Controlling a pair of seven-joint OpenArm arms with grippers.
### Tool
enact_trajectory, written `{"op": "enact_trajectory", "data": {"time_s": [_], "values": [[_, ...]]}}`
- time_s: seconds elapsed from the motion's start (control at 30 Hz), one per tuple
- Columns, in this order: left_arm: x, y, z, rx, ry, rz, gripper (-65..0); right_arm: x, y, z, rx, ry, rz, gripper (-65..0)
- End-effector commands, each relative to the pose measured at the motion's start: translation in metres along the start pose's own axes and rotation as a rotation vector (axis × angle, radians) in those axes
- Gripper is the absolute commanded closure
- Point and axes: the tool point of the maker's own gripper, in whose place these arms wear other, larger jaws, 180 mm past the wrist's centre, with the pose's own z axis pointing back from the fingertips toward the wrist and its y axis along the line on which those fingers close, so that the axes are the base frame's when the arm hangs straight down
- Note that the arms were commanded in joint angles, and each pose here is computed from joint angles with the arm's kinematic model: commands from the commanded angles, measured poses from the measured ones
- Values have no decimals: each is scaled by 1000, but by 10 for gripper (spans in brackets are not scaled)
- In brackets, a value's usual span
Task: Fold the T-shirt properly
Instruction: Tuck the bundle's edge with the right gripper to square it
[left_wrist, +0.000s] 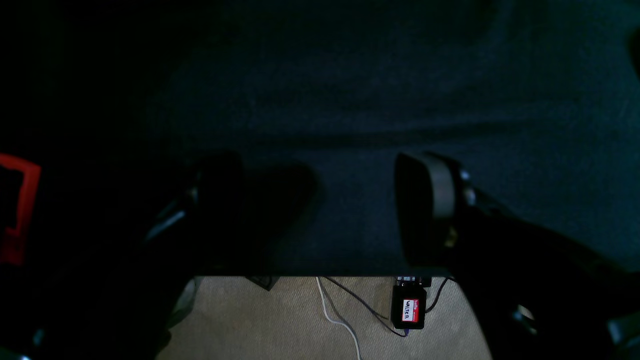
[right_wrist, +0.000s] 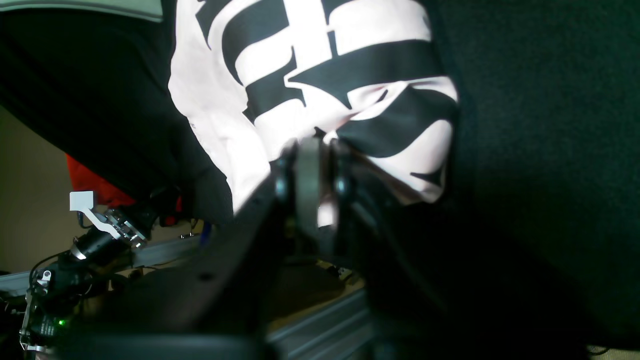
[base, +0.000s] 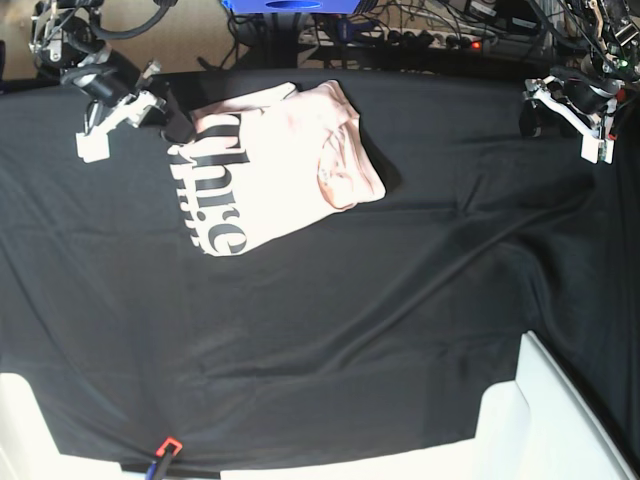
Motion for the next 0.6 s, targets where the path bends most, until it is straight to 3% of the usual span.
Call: {"op": "enact_trajectory", "data": {"time_s": [0.0,0.2,0.57], "values": [[11,6,5,7,-33,-17,-433,7,3,3,21,-29,6,0],[11,6,5,7,-31,-17,-433,3,-26,11,-40,-47,-73,-3],[11,6,5,7,-31,-17,-433,16,-41,26,-83,-101,-89,-3]]}}
